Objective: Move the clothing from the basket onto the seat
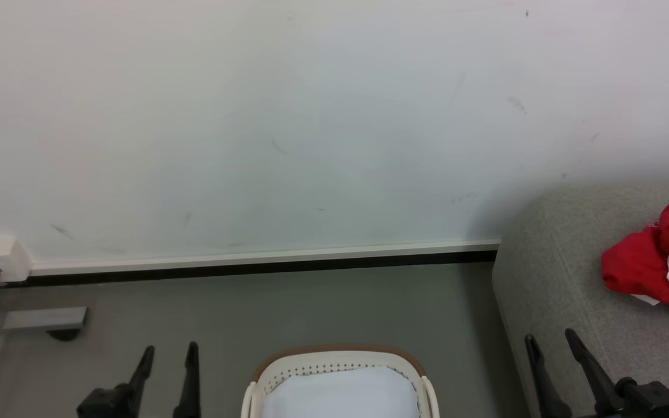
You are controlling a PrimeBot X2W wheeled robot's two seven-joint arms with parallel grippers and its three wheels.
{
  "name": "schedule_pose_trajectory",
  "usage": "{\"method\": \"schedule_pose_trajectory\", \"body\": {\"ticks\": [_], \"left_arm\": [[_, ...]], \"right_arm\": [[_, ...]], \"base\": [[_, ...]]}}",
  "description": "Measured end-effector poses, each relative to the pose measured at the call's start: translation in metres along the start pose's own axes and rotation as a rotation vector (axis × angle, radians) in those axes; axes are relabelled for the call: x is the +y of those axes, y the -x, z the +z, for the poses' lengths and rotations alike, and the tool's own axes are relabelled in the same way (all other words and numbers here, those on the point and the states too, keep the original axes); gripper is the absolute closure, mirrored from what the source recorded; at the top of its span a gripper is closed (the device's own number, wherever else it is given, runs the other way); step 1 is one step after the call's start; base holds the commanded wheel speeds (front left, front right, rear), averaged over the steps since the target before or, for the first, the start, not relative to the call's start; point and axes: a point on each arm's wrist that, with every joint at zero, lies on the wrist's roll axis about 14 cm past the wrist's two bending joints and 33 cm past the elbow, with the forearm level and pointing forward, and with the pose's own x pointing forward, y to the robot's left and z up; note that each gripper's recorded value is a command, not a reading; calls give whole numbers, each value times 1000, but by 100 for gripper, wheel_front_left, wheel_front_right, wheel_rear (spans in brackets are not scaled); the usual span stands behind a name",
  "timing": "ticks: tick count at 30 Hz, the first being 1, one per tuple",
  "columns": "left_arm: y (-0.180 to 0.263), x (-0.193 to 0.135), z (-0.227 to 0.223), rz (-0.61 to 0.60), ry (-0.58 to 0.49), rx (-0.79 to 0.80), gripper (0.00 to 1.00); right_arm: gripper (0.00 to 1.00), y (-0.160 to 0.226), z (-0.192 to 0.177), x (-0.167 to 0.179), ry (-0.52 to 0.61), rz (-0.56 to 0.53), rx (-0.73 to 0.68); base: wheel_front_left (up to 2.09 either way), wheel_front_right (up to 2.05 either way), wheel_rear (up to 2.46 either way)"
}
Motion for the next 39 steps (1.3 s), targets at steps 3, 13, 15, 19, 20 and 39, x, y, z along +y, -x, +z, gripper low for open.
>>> {"method": "schedule_pose_trajectory", "body": {"ticks": [3, 13, 15, 19, 20, 39], "left_arm": [[-1, -1, -1, 0, 1, 2, 0], [-1, -2, -2, -1, 6, 4, 0], [-1, -2, -2, -1, 7, 4, 0], [-1, -3, -2, -1, 8, 6, 0], [-1, -3, -2, -2, 8, 7, 0], [11, 2, -31, 33, 80, 106, 100]], "right_arm": [[0, 0, -1, 1, -1, 2, 3], [0, -3, -1, 2, -11, 8, 4], [0, -3, -2, 3, -11, 10, 6], [0, -3, -3, 3, -15, 12, 9], [0, -3, -3, 3, -17, 11, 10], [100, 9, -27, -1, -80, -26, 85]], "base": [[0, 0, 0], [0, 0, 0], [0, 0, 0], [0, 0, 0], [0, 0, 0], [0, 0, 0]]}}
